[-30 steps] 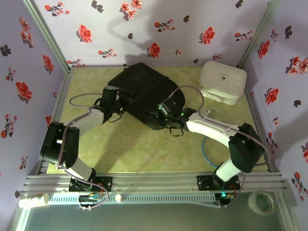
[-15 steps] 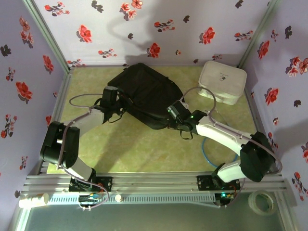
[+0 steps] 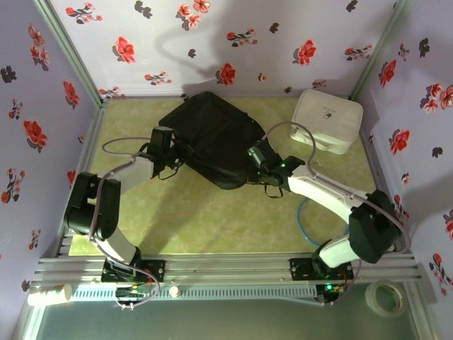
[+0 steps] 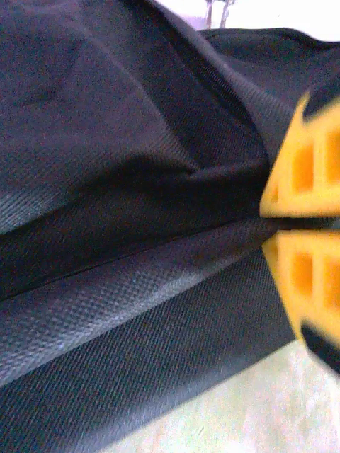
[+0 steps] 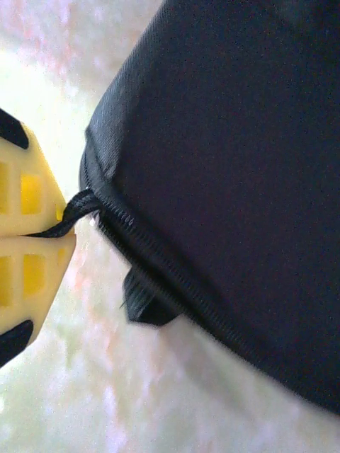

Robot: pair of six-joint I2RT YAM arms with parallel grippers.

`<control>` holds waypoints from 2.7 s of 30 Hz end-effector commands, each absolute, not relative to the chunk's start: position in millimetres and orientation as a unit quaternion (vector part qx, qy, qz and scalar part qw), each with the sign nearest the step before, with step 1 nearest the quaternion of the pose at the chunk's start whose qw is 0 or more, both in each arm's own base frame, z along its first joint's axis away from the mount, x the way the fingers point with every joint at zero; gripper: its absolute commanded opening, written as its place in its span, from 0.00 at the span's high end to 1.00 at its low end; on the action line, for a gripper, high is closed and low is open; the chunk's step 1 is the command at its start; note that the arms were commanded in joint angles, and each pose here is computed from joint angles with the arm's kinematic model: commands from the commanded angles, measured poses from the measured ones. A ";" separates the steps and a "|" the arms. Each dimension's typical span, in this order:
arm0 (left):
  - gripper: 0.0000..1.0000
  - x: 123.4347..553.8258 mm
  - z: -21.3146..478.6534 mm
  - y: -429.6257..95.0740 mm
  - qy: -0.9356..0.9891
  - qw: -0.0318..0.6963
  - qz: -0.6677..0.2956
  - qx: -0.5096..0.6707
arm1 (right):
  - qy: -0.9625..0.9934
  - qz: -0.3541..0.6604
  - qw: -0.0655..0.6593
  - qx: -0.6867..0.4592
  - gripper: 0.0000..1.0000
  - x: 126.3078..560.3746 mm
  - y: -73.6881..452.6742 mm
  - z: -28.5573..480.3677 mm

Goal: Pack the student bag

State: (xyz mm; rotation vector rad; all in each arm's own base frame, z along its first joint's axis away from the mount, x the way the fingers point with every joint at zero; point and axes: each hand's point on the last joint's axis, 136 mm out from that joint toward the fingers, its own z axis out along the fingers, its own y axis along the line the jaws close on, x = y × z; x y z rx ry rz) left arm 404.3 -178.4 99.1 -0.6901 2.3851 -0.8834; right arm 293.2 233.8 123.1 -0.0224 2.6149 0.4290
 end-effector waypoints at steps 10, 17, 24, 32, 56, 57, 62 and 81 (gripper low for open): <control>0.35 373.4 99.8 -118.8 0.853 0.281 -0.308 -0.315 | 0.919 0.251 0.241 -0.183 1.00 318.7 354.2 152.6; 0.29 351.2 109.0 -153.8 0.824 0.244 -0.395 -0.325 | 0.906 0.283 0.236 -0.208 1.00 315.9 399.4 154.9; 0.30 355.1 112.3 -173.8 0.810 0.230 -0.425 -0.332 | 0.906 0.293 0.227 -0.204 1.00 307.8 403.0 152.7; 0.42 361.2 98.0 -197.4 0.806 0.206 -0.442 -0.335 | 0.910 0.292 0.221 -0.197 1.00 301.3 396.7 150.5; 1.00 366.5 71.4 -193.0 0.834 0.204 -0.394 -0.329 | 0.947 0.156 0.279 0.016 1.00 312.4 266.6 115.5; 1.00 366.3 72.0 -192.5 0.834 0.205 -0.394 -0.328 | 0.948 0.152 0.277 0.030 1.00 314.8 259.6 112.9; 1.00 365.4 74.2 -191.6 0.836 0.207 -0.391 -0.323 | 0.953 0.133 0.265 0.065 1.00 321.4 240.7 105.6; 1.00 366.1 80.7 -170.1 0.859 0.217 -0.359 -0.294 | 0.956 0.073 0.264 0.108 1.00 333.7 191.2 100.2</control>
